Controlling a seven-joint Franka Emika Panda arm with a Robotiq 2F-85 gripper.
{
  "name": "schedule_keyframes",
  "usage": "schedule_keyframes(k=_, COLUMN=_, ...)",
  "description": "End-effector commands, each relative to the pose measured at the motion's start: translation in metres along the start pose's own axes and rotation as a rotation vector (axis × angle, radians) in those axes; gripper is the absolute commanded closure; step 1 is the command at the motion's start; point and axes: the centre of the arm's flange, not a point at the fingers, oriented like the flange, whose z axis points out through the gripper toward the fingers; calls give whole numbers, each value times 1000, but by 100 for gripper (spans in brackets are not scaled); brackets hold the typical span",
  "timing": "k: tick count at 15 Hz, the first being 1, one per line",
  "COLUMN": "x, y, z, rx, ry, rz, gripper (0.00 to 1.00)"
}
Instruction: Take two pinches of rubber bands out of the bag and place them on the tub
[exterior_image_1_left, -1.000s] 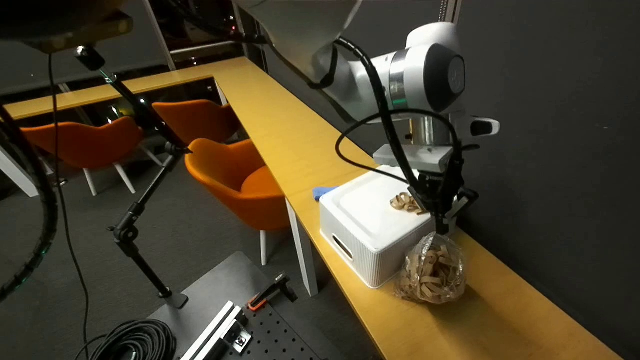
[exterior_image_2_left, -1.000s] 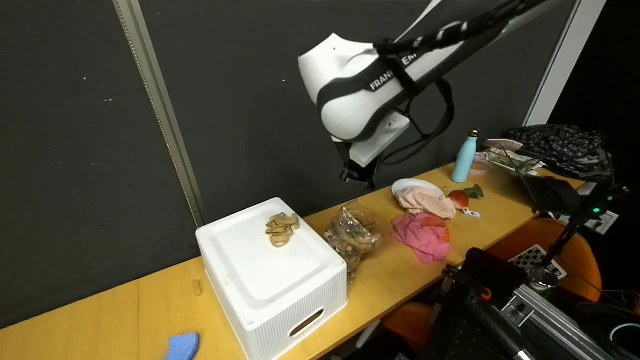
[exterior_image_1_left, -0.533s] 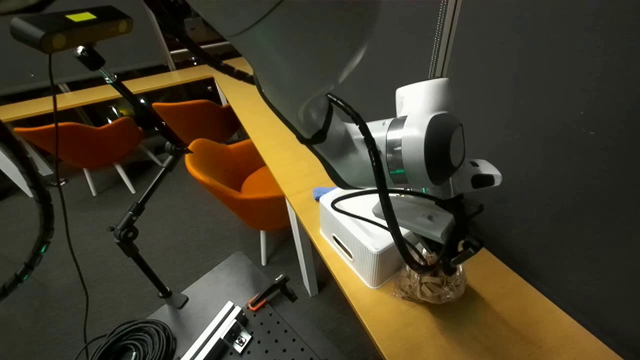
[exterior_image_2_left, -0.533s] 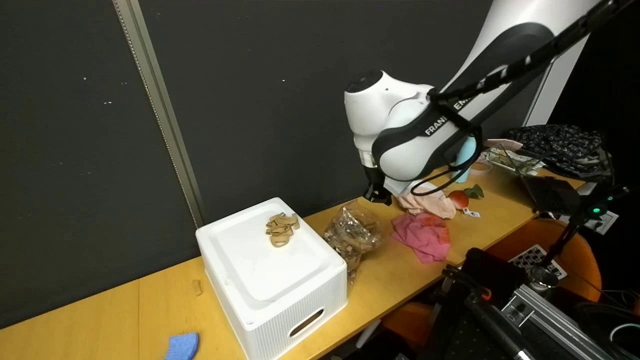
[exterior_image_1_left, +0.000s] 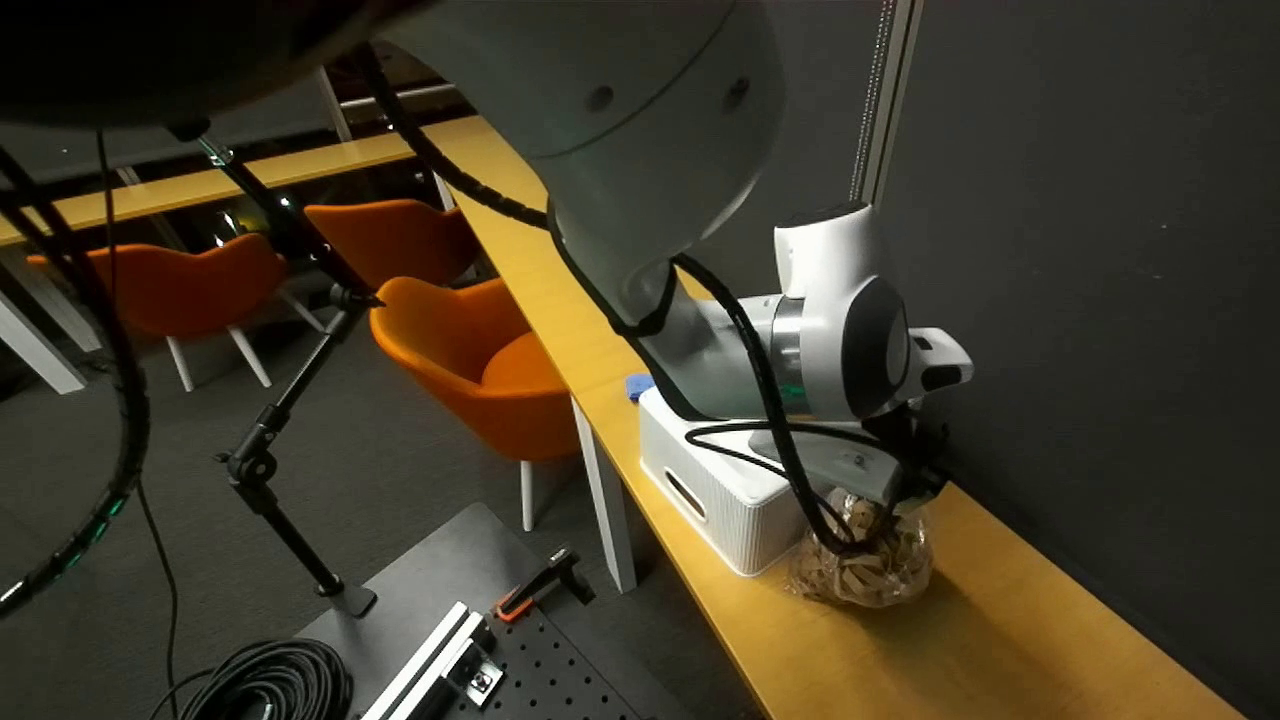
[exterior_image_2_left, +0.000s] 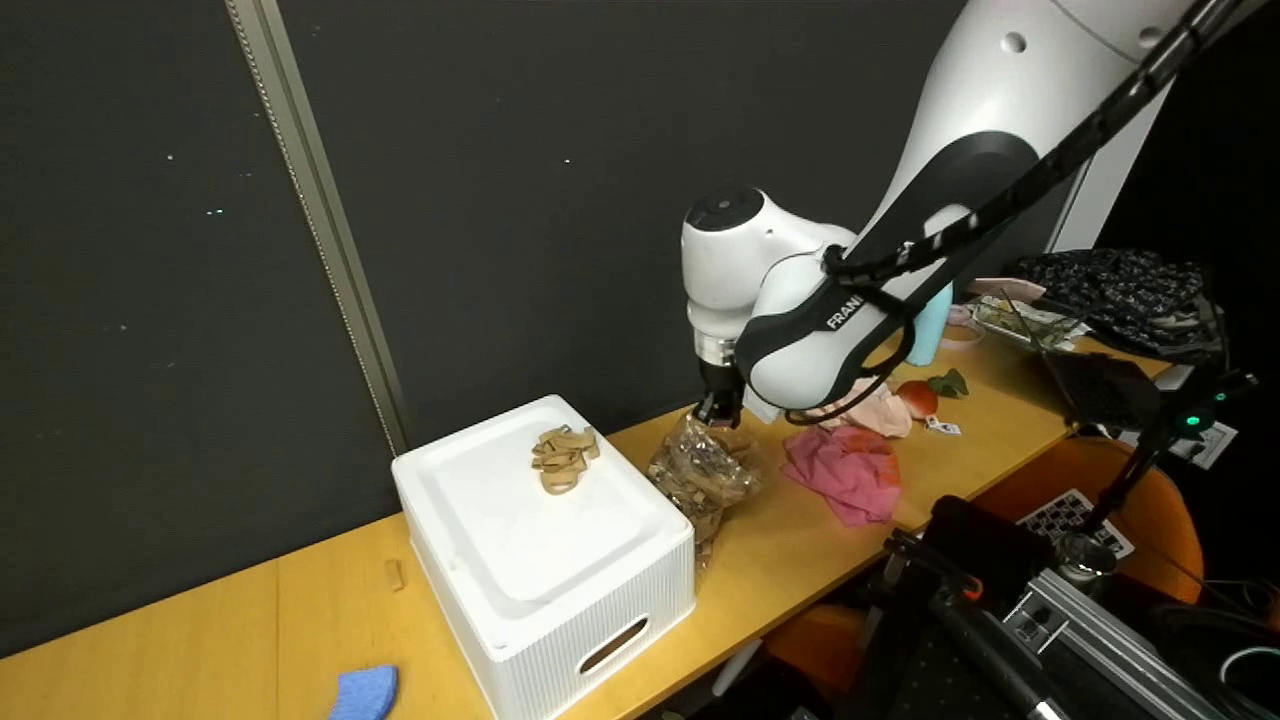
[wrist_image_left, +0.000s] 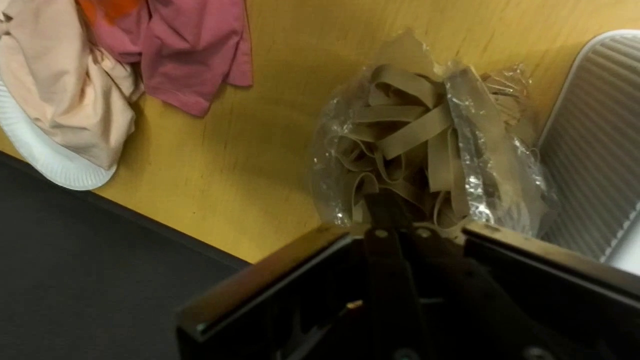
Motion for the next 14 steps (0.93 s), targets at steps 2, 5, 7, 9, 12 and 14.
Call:
schedule_keyframes(k=2, x=19, y=-11, z=31, rx=45, ry=63, rz=-70, gripper=100)
schedule_keyframes(k=5, x=26, y=-20, z=44, rx=74, ry=93, rz=-108, gripper=100)
schedule_keyframes(k=7, x=27, y=-23, z=50, rx=89, ry=97, rz=-117, gripper=88)
schedule_keyframes(k=9, x=24, y=-26, z=57, rx=106, ry=90, rz=-125, gripper=66)
schedule_keyframes(k=12, x=14, y=-25, z=63, rx=122, ry=76, rz=-117, gripper=45)
schedule_keyframes(k=14, x=9, y=-22, z=73, rx=131, ry=62, rz=-102, gripper=30)
